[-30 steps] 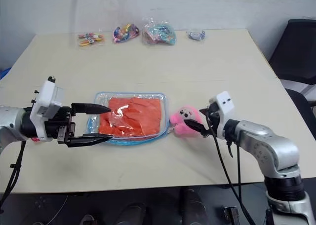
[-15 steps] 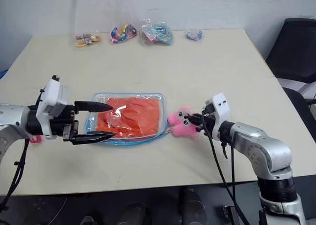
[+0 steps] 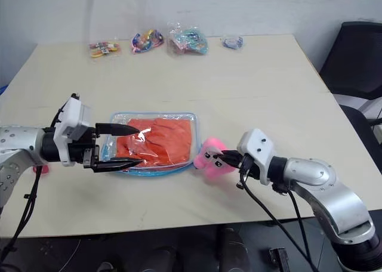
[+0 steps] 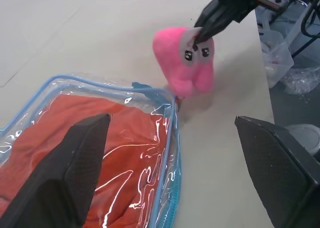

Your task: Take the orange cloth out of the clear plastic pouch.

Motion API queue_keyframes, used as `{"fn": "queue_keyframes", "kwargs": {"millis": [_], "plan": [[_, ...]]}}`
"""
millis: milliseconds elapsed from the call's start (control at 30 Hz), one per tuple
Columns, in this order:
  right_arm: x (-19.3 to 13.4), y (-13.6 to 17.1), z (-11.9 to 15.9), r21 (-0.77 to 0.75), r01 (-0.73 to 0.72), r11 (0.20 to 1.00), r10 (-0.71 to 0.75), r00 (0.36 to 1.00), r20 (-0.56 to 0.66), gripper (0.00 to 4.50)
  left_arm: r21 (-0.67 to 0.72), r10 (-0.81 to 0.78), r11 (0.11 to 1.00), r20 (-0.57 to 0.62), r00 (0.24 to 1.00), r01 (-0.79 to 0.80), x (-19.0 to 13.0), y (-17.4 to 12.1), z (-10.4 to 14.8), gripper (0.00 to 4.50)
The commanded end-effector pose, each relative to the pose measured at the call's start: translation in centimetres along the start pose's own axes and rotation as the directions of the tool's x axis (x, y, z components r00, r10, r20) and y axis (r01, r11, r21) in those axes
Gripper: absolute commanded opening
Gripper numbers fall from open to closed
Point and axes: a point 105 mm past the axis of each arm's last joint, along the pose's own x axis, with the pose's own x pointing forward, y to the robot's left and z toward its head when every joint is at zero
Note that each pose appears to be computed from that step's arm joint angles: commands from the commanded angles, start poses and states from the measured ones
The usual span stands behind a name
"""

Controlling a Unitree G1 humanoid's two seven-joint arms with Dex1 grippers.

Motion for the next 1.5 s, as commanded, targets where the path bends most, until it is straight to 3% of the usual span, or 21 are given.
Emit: {"fn": "queue_keyframes", "kwargs": {"millis": [33, 367, 733, 933, 1067, 1200, 1500], "plan": [[0.5, 1.3, 0.2, 0.001, -0.071, 0.997, 0.071, 0.997, 0.012, 0.01, 0.042, -0.015, 0.999, 0.007, 1.0, 0.015, 0.2, 0.0, 0.6, 4.23], [2.3, 4.3, 0.4, -0.171, -0.242, 0.955, 0.256, 0.965, 0.063, 0.01, 0.034, -0.045, 0.998, -0.015, 0.999, 0.045, 0.4, -0.4, 0.2, 4.23], [5.1, 5.7, 0.7, -0.168, -0.365, 0.916, 0.383, 0.919, 0.093, 0.01, 0.031, -0.074, 0.997, -0.039, 0.996, 0.075, 0.7, -0.8, -0.4, 4.23], [5.3, 5.7, 1.3, -0.168, -0.394, 0.903, 0.415, 0.903, 0.111, 1.96, 0.014, -0.113, 0.993, -0.056, 0.992, 0.114, 1.3, -1.7, -1.3, 4.23], [4.6, 5.1, 1.4, -0.263, -0.362, 0.894, 0.393, 0.917, 0.075, 3.17, -0.048, -0.148, 0.988, -0.039, 0.988, 0.146, 2.4, -2.5, -2.0, 4.23], [3.6, 4.8, 1.8, -0.351, -0.325, 0.878, 0.363, 0.93, 0.047, 3.17, -0.118, -0.169, 0.979, -0.018, 0.985, 0.166, 4.2, -3.1, -2.5, 4.23], [1.6, 4.4, 3.4, -0.468, -0.248, 0.849, 0.303, 0.952, 0.045, 3.17, -0.138, -0.162, 0.978, -0.037, 0.986, 0.156, 8.1, -2.5, -3.8, 4.23]]}}
